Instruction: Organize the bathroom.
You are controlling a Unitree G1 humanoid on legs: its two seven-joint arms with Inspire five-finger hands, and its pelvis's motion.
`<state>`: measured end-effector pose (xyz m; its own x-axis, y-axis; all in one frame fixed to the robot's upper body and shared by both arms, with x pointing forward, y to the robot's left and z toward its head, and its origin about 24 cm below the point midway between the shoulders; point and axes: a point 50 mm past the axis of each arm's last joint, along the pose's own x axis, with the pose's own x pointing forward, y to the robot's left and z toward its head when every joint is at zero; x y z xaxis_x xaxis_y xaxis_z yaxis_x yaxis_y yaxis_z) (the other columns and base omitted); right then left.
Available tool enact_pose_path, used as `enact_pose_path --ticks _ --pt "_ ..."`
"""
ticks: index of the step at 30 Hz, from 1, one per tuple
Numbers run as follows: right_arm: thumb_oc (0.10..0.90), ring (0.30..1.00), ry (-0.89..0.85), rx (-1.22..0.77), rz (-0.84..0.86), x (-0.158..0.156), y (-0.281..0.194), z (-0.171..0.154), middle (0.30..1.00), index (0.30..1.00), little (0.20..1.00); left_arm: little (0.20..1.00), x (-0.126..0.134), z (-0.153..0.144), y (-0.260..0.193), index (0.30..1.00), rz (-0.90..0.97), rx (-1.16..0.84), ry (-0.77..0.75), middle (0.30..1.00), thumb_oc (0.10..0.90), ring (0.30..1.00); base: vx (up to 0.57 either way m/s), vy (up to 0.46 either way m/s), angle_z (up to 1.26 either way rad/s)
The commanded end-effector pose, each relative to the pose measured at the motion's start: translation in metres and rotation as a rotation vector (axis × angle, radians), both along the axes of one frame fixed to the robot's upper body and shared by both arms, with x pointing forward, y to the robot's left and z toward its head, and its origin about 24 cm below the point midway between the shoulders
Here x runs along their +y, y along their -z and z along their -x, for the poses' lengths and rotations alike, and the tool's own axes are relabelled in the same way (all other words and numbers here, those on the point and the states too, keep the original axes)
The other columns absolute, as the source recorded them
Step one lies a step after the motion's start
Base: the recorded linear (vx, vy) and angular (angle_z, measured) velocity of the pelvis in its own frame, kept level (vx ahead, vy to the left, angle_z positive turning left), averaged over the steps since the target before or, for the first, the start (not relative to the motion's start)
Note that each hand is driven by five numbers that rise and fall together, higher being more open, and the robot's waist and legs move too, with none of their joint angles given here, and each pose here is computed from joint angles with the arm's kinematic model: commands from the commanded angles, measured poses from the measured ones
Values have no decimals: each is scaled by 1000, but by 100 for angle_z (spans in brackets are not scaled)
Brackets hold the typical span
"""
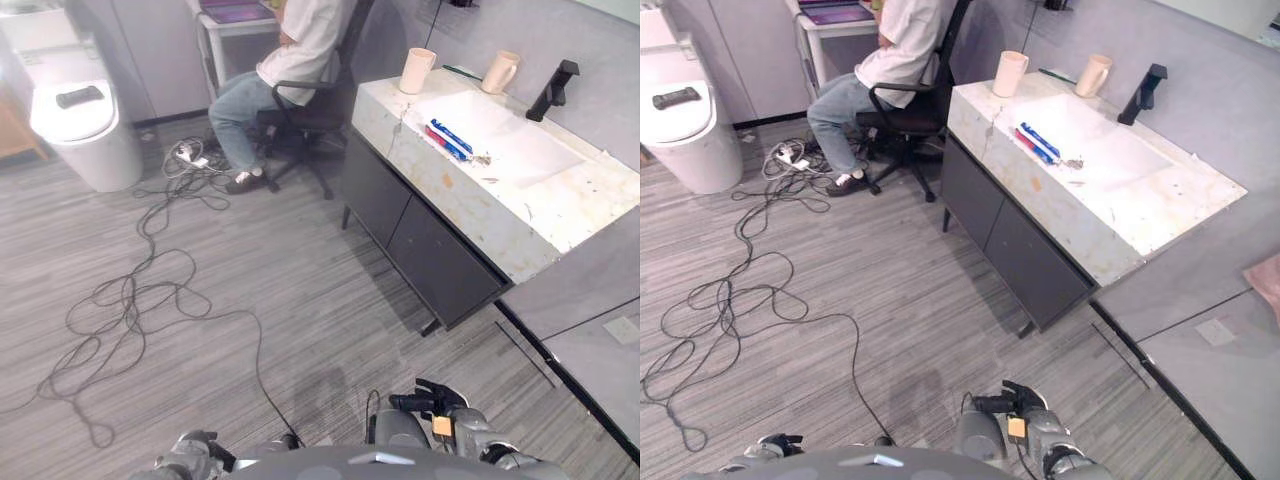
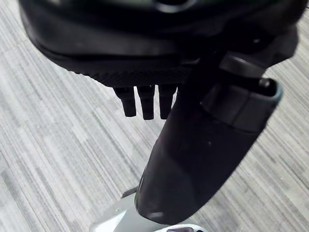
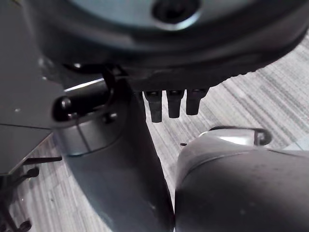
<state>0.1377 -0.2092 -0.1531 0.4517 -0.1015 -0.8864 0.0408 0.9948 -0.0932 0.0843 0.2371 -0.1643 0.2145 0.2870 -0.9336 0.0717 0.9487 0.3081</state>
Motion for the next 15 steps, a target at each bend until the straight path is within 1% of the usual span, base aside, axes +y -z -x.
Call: enact_pose_path --ticks 1,4,5,10,12,15 --pt "800 900 -49 163 72 -14 11 45 900 900 900 900 -4 -23 -5 900 -18 -89 64 900 800 900 396 97 0" --pt "800 900 -50 179 74 -17 12 50 900 900 900 900 -9 -32 -6 900 -14 -117 73 900 800 900 313 78 25" --pt "800 900 -23 197 70 -19 13 55 900 900 900 900 -10 -40 -8 900 -10 -132 99 900 800 900 273 59 41" --pt "800 900 -3 220 81 -24 13 61 900 900 900 900 -19 -44 -8 900 18 -135 132 900 800 900 217 84 68" --pt "800 900 -5 221 90 -25 12 60 900 900 900 900 -23 -48 -8 900 29 -152 132 900 800 900 141 74 4" --pt "800 900 4 202 98 -25 10 52 900 900 900 900 -29 -51 -8 900 40 -161 118 900 800 900 182 38 -33"
